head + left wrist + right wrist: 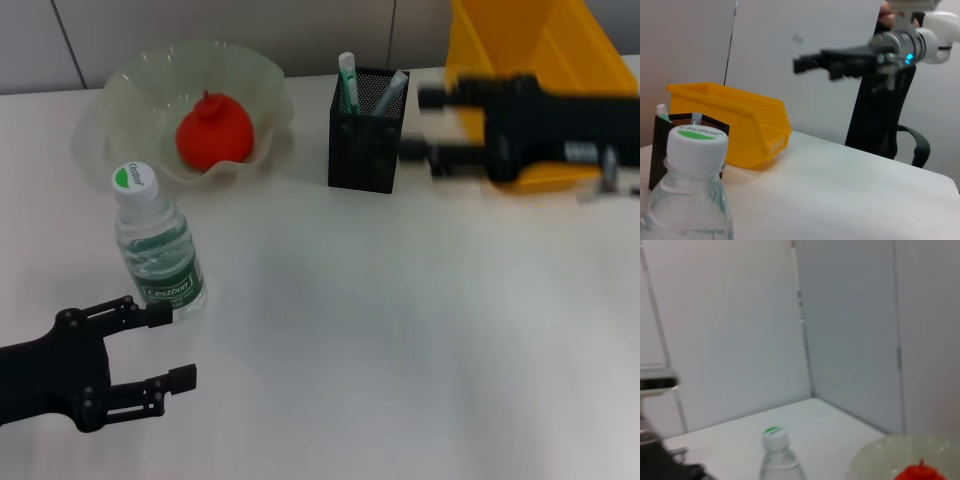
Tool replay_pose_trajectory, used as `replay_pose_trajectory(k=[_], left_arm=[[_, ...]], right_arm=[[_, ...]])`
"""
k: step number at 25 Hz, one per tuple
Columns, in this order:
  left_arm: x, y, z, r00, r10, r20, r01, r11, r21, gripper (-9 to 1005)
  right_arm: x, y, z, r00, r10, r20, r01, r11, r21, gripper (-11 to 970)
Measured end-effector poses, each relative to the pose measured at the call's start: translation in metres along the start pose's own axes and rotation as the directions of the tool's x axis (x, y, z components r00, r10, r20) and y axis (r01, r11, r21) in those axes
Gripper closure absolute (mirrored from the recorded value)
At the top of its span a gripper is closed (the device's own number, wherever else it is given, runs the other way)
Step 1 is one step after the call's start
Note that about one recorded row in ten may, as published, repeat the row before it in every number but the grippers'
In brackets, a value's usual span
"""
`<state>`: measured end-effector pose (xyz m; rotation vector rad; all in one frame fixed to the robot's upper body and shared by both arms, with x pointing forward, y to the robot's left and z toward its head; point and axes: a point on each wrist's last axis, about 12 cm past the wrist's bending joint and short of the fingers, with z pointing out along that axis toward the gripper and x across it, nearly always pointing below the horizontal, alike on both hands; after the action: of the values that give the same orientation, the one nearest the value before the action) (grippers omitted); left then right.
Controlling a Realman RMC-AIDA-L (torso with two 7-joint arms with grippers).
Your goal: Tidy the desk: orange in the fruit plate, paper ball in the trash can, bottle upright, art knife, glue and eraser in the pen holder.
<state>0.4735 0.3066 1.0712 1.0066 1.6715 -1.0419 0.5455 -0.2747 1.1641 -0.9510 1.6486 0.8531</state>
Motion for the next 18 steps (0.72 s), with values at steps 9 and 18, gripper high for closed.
replay_pose_trajectory(k=[9,18], left_arm=[[-0.001,-0.005,0.0,1.0,-0.025,0.011,0.024,0.998,0.05,194],[-0.003,-0.009,-0.003,0.999,-0.041,0.018,0.038,0.993,0.111,194]], right_arm=[[0.043,0.018,-0.006,0.996,0.017,-0.086,-0.033,0.983,-0.18,257],[0.075,0.032,0.008,0.986,-0.07,-0.152,0.007,0.925,-0.379,257]])
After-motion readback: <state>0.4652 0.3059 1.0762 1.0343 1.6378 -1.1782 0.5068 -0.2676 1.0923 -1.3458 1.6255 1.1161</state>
